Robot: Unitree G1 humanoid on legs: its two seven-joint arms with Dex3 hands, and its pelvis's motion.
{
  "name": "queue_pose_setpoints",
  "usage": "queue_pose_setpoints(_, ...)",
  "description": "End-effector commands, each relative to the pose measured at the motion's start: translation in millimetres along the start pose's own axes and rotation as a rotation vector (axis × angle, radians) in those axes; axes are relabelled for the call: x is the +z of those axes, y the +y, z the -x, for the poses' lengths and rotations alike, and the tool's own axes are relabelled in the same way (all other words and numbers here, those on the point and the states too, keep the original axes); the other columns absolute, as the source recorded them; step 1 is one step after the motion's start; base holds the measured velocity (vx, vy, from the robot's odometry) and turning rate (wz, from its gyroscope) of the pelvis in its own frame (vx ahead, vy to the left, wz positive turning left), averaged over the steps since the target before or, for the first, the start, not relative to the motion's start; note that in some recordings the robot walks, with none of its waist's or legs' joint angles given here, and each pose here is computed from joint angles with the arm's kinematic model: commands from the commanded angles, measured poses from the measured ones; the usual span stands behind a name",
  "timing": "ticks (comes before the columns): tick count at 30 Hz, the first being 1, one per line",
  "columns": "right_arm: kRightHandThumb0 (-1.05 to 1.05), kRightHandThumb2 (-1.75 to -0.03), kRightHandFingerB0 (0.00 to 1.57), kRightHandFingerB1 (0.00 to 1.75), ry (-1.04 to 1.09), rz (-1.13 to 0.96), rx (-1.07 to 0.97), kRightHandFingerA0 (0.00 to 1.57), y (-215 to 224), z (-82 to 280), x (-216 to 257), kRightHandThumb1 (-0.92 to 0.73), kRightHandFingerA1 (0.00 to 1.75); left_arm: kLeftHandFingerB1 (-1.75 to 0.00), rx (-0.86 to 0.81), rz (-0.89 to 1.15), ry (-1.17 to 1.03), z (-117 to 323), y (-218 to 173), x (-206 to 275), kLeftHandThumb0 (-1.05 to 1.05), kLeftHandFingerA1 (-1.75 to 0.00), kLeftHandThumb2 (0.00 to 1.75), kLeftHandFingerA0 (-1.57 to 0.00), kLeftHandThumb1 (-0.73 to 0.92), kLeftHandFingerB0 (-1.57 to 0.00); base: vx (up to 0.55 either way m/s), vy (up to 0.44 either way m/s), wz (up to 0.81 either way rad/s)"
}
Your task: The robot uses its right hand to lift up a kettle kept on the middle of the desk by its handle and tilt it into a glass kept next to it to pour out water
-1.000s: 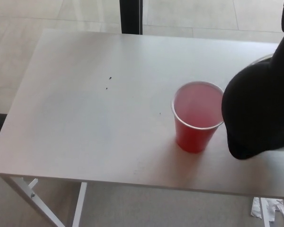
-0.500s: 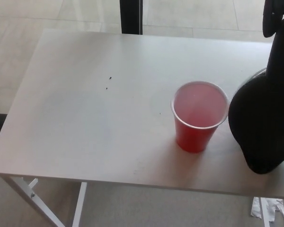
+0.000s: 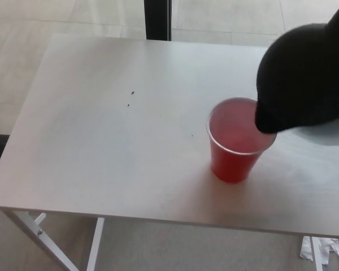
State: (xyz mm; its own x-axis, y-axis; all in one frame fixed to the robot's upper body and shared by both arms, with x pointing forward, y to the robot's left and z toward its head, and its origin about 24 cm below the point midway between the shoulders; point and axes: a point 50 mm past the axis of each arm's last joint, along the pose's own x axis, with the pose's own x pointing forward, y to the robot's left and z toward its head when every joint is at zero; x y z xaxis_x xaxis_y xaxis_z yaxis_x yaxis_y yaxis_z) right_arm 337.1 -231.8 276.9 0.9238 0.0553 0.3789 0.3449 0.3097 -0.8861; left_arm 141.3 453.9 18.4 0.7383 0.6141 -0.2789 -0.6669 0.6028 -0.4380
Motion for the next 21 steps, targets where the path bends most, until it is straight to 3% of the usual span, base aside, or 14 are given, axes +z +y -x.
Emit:
queue_pose_setpoints(1, -0.19, -1.2, 0.92, 1.28, 0.084, -0.125, -0.145, 0.99, -26.0, -5.4, -7.8, -0.45, 1.66, -0.79, 0.009, 0.009, 0.016, 1.4, 2.1, 0.6, -1.05, -0.63, 0.77, -0.72, 0.61, -0.64, 0.0, 0.0, 0.0)
queue_pose_setpoints(6, -0.19, -1.2, 0.93, 1.15, 0.108, -0.135, -0.16, 0.98, -24.9, -5.0, -6.7, -0.45, 1.66, -0.79, -0.001, 0.002, 0.014, 1.5, 1.9, -0.4, -1.05, -0.62, 0.77, -0.67, 0.62, -0.62, 0.0, 0.0, 0.0)
queue_pose_setpoints(7, -0.22, -1.18, 0.97, 1.1, 0.122, -0.15, -0.17, 1.22, -23.0, -5.8, -7.8, -0.48, 1.33, -0.77, 0.011, -0.002, 0.02, 1.1, 2.1, -1.2, -1.05, -0.58, 1.09, -0.7, 0.44, -0.62, 0.0, 0.0, 0.0)
queue_pose_setpoints(8, -0.19, -1.24, 0.92, 1.25, 0.131, -0.157, -0.174, 0.98, -21.0, -6.3, -8.1, -0.41, 1.69, -0.78, 0.012, 0.01, 0.023, 1.0, 2.4, -0.8, -1.05, -0.62, 0.77, -0.7, 0.61, -0.61, 0.0, 0.0, 0.0)
queue_pose_setpoints(9, -0.21, -1.17, 0.96, 1.04, 0.131, -0.155, -0.172, 1.22, -19.9, -6.3, -8.8, -0.48, 1.31, -0.77, 0.008, 0.012, 0.024, 1.1, 2.5, -1.0, -1.05, -0.61, 0.77, -0.69, 0.6, -0.61, 0.0, 0.0, 0.0)
queue_pose_setpoints(10, -0.24, -1.21, 0.93, 1.08, 0.139, -0.154, -0.159, 1.01, -18.3, -6.5, -8.6, -0.43, 1.63, -0.78, 0.005, 0.005, 0.024, 1.3, 2.2, -0.9, -1.05, -0.62, 0.77, -0.69, 0.61, -0.61, 0.0, 0.0, 0.0)
queue_pose_setpoints(13, -0.27, -1.16, 0.89, 0.96, 0.158, -0.138, -0.151, 1.22, -15.7, -6.9, -8.9, -0.5, 1.33, -0.78, -0.004, 0.007, 0.022, 0.6, 0.3, -1.1, -1.05, -0.62, 0.77, -0.69, 0.61, -0.61, 0.0, 0.0, 0.0)
queue_pose_setpoints(14, -0.22, -1.16, 0.85, 1.17, 0.148, -0.134, -0.15, 0.99, -12.3, -6.4, -5.5, -0.48, 1.75, -0.78, 0.009, 0.006, 0.022, 0.0, -0.1, -1.0, -1.05, -0.62, 0.77, -0.72, 0.63, -0.61, 0.0, 0.0, 0.0)
queue_pose_setpoints(15, -0.22, -1.16, 0.85, 1.17, 0.148, -0.134, -0.15, 0.99, -12.3, -6.4, -5.5, -0.48, 1.75, -0.78, 0.009, 0.006, 0.022, 0.0, -0.1, -1.0, -1.05, -0.62, 0.77, -0.72, 0.63, -0.61, 0.0, 0.0, 0.0)
queue_pose_setpoints(16, -0.23, -1.2, 0.84, 1.53, 0.096, -0.168, -0.14, 1.0, -10.0, -4.8, -0.9, -0.47, 1.75, -0.8, 0.0, -0.006, 0.02, 0.4, -0.4, -0.9, -1.05, -0.62, 0.78, -0.71, 0.63, -0.6, 0.0, 0.0, 0.0)
queue_pose_setpoints(17, -0.33, -1.15, 1.03, 1.28, 0.088, -0.167, -0.14, 1.25, -8.5, -4.2, 0.9, -0.47, 1.41, -0.8, -0.003, -0.013, 0.019, 0.6, -0.6, -0.9, -1.05, -0.62, 0.77, -0.68, 0.61, -0.59, 0.0, 0.0, 0.0)
queue_pose_setpoints(19, -0.33, -1.15, 1.03, 1.28, 0.087, -0.166, -0.141, 1.25, -8.0, -4.0, 1.5, -0.47, 1.41, -0.8, -0.004, -0.015, 0.018, 0.7, -0.8, -0.9, -1.05, -0.62, 0.77, -0.68, 0.61, -0.59, 0.0, 0.0, 0.0)
queue_pose_setpoints(20, -0.24, -1.12, 0.81, 1.36, 0.081, -0.166, -0.13, 0.93, -6.2, -3.5, 3.2, -0.49, 1.75, -0.79, -0.007, -0.012, 0.019, 0.9, -0.8, -0.9, -1.05, -0.62, 0.77, -0.67, 0.61, -0.59, 0.0, 0.0, 0.0)
queue_pose_setpoints(21, -0.22, -1.12, 0.78, 1.46, 0.07, -0.167, -0.113, 0.92, -3.4, -2.4, 5.9, -0.5, 1.75, -0.78, -0.006, -0.006, 0.021, 0.7, -1.2, -0.5, -1.05, -0.61, 0.78, -0.69, 0.62, -0.61, 0.0, 0.0, 0.0)
